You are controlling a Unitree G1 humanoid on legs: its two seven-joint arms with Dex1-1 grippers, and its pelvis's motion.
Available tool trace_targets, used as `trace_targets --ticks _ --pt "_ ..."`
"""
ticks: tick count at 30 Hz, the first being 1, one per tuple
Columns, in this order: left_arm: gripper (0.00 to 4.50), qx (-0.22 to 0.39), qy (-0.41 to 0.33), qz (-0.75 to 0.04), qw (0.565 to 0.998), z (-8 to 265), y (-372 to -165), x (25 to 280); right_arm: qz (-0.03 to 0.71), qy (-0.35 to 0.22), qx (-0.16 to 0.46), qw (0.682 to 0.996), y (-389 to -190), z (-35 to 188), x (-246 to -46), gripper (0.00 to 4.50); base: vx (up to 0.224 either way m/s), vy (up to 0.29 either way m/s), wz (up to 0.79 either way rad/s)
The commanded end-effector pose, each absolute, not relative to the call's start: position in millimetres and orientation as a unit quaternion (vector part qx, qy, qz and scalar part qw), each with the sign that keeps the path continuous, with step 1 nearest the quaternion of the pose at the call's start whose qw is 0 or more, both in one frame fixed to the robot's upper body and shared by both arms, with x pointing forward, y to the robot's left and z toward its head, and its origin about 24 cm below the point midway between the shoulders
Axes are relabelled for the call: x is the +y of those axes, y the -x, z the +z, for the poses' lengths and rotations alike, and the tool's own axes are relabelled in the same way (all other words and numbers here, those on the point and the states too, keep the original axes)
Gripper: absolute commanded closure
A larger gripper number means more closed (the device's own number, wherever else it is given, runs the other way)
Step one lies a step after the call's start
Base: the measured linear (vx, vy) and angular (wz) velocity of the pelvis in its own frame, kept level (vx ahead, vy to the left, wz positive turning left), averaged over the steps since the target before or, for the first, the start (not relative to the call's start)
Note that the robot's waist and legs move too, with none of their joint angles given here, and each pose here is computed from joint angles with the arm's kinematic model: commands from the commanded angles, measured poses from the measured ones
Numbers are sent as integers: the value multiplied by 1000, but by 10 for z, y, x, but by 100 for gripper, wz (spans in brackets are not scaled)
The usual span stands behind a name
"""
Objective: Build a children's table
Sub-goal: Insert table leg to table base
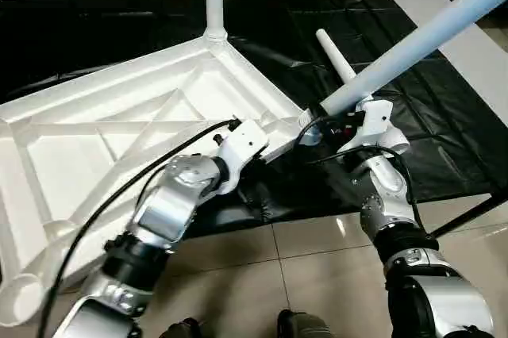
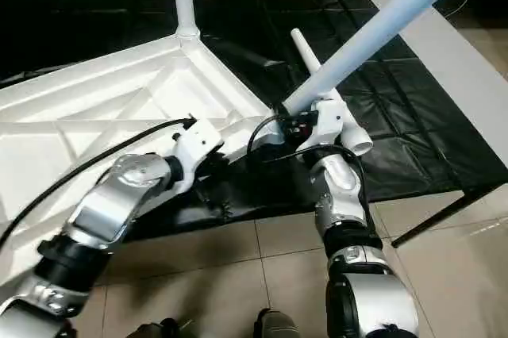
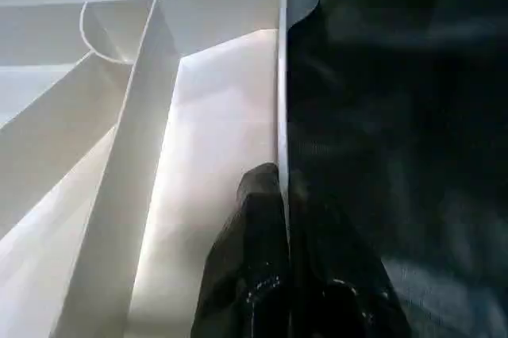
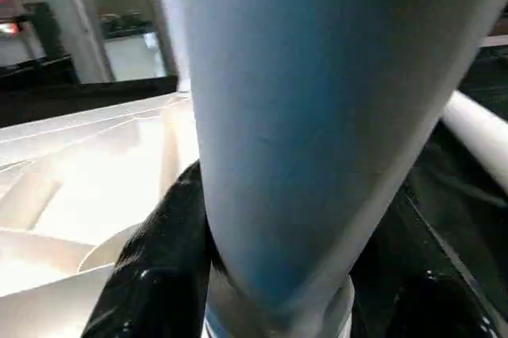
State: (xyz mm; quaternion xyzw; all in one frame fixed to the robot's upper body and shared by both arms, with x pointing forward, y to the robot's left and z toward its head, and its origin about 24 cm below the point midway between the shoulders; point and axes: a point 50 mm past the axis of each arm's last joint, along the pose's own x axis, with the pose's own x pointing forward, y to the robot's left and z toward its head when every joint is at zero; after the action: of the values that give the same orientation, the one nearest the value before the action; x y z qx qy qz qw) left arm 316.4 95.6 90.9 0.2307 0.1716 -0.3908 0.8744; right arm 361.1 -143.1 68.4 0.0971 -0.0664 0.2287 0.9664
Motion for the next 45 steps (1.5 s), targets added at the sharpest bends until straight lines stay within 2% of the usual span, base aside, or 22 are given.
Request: trace_targets --ticks 1,3,4,5,9,11,13,15,17,24,28,34,35,39,45 --pt "450 188 -253 -417 853 788 -3104 1045 283 -83 19 955 -3485 375 -1349 259 0 0 0" --pt "450 177 -282 -479 813 765 -3014 1144 350 -39 44 935 -3469 385 -1349 260 0 0 0" --pt "450 177 -282 -479 813 765 -3014 1144 350 -39 44 935 -3469 385 -1349 260 0 0 0" --pt "450 174 -292 -502 795 761 -2976 1195 378 -18 56 924 -3456 385 -1367 260 0 0 0" --pt "450 186 -326 -560 739 729 -2888 1430 467 30 101 878 -3406 414 -1536 260 0 0 0" --pt "450 190 -331 -560 736 727 -2895 1471 482 37 106 869 -3392 422 -1576 260 0 0 0" --pt "450 194 -339 -558 732 728 -2932 1563 521 53 121 843 -3330 425 -1681 260 0 0 0" --pt "450 193 -339 -561 730 728 -2936 1580 529 56 124 838 -3317 428 -1701 260 0 0 0" --pt "450 188 -319 -586 720 734 -2915 1588 551 60 126 823 -3262 419 -1767 260 0 0 0" --pt "450 186 -309 -615 701 730 -2894 1555 596 89 150 784 -3159 344 -1806 260 0 0 0" --pt "450 183 -299 -623 700 744 -2909 1526 595 67 174 782 -3118 263 -1821 260 0 0 0" --pt "450 178 -290 -631 697 756 -2917 1517 563 13 191 804 -3099 167 -1857 260 0 0 0" --pt "450 178 -290 -631 697 756 -2917 1517 563 13 191 804 -3099 167 -1857 260 0 0 0" --pt "450 172 -295 -616 709 756 -2955 1525 514 -50 178 837 -3106 115 -1872 260 0 0 0" --pt "450 171 -299 -613 711 759 -2974 1519 499 -70 170 847 -3068 60 -1869 260 0 0 0"
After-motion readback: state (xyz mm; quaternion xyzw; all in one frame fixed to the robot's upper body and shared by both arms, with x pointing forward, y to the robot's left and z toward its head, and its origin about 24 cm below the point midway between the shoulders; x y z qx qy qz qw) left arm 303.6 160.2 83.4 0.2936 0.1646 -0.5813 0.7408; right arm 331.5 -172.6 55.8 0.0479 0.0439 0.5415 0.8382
